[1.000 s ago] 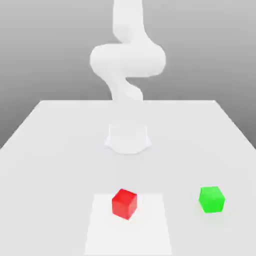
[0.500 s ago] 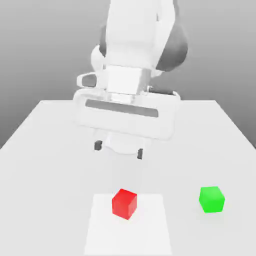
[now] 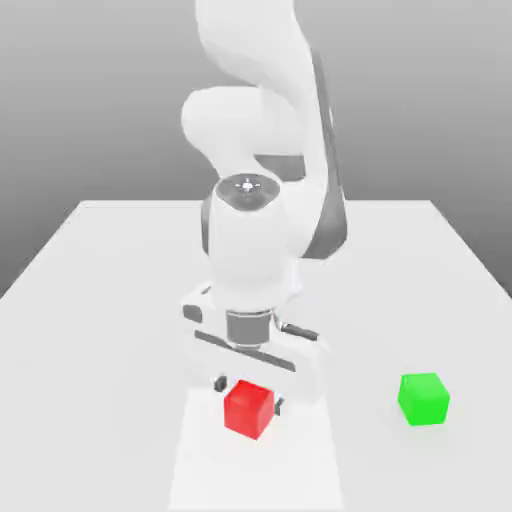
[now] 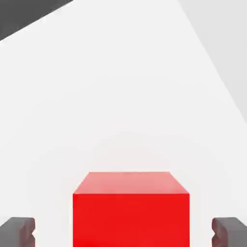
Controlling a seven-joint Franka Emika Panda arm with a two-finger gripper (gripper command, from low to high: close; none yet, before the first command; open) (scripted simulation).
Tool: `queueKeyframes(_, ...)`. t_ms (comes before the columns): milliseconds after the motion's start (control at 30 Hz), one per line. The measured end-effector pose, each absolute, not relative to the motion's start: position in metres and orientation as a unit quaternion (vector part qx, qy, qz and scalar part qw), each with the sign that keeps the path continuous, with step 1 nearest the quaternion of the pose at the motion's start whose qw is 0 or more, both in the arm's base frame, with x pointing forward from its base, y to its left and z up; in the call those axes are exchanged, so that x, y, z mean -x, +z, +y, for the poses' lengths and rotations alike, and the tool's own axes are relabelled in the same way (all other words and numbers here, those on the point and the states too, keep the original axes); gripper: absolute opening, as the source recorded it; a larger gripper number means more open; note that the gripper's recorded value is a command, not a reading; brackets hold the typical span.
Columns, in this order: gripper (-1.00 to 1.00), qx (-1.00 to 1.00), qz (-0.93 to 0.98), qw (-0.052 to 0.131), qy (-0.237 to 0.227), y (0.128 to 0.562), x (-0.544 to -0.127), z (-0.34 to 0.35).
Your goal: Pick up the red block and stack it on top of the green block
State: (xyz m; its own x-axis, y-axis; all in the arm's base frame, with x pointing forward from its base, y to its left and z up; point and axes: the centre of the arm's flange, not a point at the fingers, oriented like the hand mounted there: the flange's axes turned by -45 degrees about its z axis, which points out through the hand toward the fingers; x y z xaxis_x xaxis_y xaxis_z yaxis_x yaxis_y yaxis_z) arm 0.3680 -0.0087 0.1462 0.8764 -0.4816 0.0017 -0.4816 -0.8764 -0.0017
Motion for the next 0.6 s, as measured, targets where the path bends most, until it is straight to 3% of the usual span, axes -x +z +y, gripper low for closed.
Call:
queueKeyframes(233, -1.00, 0.969, 0.249, 0.001, -0.001, 0.145, -0.368, -0.009)
queueKeyframes(600, -1.00, 0.969, 0.248, 0.000, -0.002, 0.204, -0.369, -0.008)
